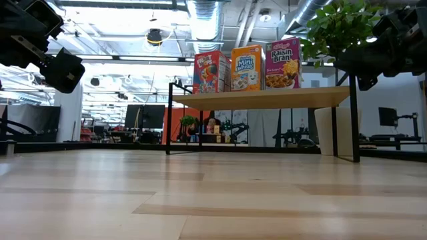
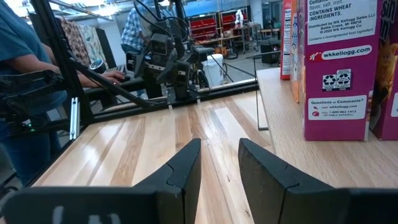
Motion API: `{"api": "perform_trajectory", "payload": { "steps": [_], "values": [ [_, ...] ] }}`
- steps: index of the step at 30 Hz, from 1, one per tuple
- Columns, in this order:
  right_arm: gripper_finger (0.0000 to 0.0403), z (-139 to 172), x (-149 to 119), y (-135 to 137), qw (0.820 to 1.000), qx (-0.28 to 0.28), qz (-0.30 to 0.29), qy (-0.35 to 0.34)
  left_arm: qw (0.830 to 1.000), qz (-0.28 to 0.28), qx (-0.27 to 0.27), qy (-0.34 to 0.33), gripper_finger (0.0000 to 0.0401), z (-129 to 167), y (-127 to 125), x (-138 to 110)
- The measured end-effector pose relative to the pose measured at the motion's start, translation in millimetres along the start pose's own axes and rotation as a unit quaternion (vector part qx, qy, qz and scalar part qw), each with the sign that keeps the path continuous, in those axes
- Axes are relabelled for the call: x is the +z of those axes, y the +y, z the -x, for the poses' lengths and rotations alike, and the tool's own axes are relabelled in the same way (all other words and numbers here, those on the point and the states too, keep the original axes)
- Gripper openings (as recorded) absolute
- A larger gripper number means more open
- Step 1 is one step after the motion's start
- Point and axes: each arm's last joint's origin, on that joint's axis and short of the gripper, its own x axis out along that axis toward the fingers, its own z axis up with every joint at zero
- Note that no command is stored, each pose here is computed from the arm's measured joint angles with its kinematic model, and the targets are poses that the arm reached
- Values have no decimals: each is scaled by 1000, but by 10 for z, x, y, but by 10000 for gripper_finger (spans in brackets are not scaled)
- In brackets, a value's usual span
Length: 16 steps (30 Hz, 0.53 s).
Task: Stack cereal on shelf
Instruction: Return to Home Position
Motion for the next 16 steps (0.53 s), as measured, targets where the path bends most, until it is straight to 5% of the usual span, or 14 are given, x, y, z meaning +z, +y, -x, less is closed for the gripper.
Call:
{"api": "perform_trajectory", "payload": {
  "steps": [16],
  "values": [
    [147,0,0,0,1000,0,0,0,1000,1,0,0,266,0,0,0]
  ]
}}
